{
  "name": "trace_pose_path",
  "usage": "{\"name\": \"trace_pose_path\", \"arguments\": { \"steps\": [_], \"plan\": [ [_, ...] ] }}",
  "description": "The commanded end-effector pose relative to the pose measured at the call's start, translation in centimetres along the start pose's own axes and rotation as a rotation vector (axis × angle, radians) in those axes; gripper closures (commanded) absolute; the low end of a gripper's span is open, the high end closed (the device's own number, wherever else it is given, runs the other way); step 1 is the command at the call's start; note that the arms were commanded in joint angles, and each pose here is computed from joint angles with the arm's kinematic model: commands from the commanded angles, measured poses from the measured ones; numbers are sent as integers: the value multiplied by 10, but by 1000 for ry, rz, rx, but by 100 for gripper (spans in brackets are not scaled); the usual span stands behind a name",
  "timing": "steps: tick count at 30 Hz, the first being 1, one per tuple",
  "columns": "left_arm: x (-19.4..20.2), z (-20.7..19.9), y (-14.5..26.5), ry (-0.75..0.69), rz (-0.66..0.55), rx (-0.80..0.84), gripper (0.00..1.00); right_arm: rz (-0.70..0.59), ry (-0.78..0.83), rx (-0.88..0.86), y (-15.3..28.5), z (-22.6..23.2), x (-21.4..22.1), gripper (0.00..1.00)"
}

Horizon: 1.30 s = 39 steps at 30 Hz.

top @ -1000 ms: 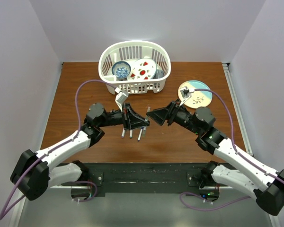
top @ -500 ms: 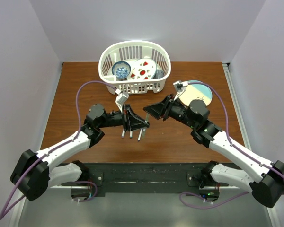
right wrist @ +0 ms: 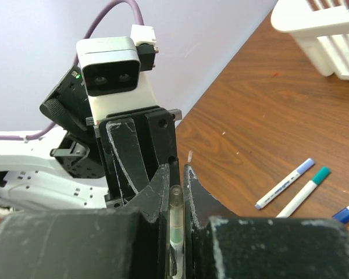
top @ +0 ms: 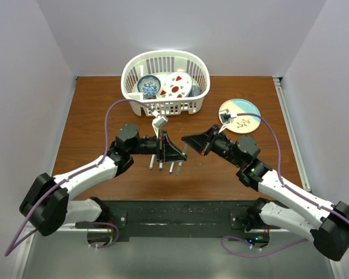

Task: Insert the pens into the pen caps

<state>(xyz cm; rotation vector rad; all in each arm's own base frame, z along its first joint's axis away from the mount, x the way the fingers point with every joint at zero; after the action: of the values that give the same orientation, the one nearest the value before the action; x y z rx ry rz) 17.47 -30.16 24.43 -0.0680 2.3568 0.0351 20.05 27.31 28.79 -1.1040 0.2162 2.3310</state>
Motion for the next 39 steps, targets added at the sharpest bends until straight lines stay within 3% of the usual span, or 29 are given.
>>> {"name": "trace_pose_path", "arguments": {
  "steps": [1, 13, 16, 20, 22, 23, 26, 30, 35, 39],
  "plan": [
    [-86, -11, -10, -178, -255, -37, 100, 281, -92, -51, 22, 1, 77, 100],
    [-138, 6, -12, -283, -311, -195, 100, 420, -138, -23, 41, -6, 127, 100],
    [-136, 6, -12, -287, -296, -188, 100, 400, -127, 22, 42, -7, 120, 100],
    [-114, 1, -11, -267, -237, -130, 100, 274, -72, 124, 33, -1, 74, 100],
    [-97, 1, -8, -238, -204, -109, 100, 199, -44, 218, 31, -6, 51, 85],
    [-92, 2, -6, -229, -198, -109, 100, 137, -20, 206, 26, 6, 28, 74],
    [-70, 6, 3, -200, -166, -127, 100, 41, 57, 218, 25, 20, -10, 62],
    [-46, 14, 13, -216, -71, -179, 100, 24, 200, 209, 28, 35, -37, 42],
    [-29, 19, 21, -192, 50, -228, 100, 153, 593, 190, 46, 42, -55, 33],
    [-18, 5, 22, -134, 98, -156, 100, 246, 880, 186, 53, 29, -57, 27]
  ]
}}
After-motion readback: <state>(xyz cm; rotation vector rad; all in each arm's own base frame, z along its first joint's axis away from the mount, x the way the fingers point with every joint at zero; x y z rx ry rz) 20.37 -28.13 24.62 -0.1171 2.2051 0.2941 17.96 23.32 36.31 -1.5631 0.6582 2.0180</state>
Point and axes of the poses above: each gripper's point midway between its finger pads, its own y axis back along the fingers, its own z axis along the line the jaws close on, x = y × z, the point moved 2 cm from there along y, back along the fingers, and after that the axes turned 3 degrees about y, right-handed, at the moved point
